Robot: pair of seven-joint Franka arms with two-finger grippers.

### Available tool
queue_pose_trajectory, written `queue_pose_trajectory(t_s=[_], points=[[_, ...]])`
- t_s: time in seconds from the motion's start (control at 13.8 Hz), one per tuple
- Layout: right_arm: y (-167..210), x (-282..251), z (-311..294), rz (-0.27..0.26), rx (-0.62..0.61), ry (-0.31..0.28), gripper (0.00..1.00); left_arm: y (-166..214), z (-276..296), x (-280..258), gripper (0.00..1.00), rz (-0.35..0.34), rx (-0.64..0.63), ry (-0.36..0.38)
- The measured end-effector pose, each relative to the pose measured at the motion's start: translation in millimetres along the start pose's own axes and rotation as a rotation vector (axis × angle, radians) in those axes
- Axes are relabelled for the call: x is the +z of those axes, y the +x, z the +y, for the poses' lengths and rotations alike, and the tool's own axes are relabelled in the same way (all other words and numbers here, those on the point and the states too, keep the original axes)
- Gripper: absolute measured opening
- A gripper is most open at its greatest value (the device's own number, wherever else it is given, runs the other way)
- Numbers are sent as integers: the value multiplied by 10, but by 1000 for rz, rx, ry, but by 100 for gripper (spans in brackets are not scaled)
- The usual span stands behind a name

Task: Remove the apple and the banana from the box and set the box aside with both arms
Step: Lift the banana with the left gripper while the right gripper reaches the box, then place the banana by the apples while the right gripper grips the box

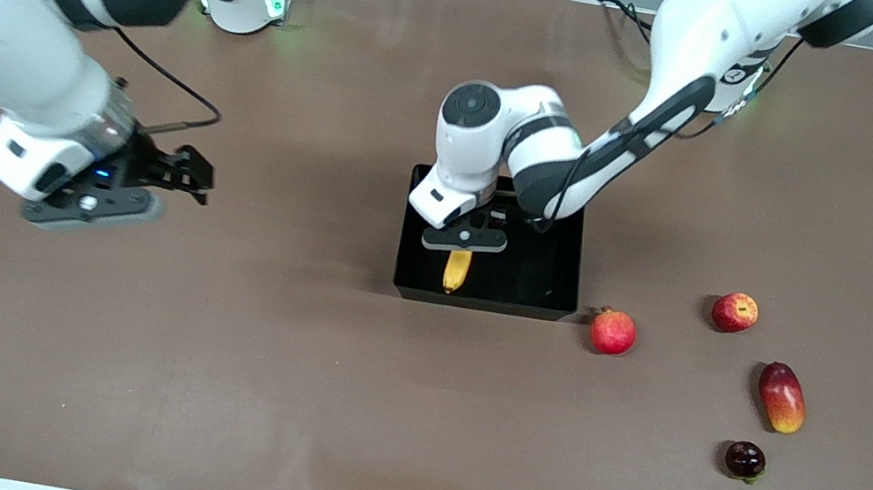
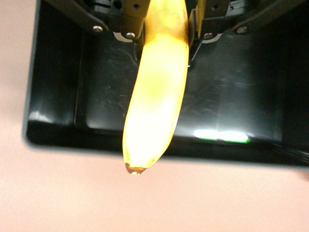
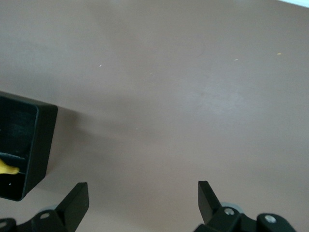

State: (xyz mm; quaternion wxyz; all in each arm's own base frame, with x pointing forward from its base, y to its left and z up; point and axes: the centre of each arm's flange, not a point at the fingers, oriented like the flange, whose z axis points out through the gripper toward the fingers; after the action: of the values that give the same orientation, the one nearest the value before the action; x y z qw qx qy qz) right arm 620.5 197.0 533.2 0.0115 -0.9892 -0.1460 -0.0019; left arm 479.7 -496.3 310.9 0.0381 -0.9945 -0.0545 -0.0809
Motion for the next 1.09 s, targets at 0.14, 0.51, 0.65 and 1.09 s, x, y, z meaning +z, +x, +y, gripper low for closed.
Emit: queue_pose_trajectory(t_s=[0.14,0.51,0.65,1.09], points=[[43,152,-139,-21,-22,-3,100,139,-149,-393,37,26,-17,9],[147,540,-388,-63,-60,-4,100,913,-1106,-832,37,-9,-8,54],[157,700,-661,-83,-103,-10,100,1312,-1670,-730,37,-33,12,73],[129,1261,-1386,-150,-221,-52,100,2005,-3293,-136,37,-147,198,97]])
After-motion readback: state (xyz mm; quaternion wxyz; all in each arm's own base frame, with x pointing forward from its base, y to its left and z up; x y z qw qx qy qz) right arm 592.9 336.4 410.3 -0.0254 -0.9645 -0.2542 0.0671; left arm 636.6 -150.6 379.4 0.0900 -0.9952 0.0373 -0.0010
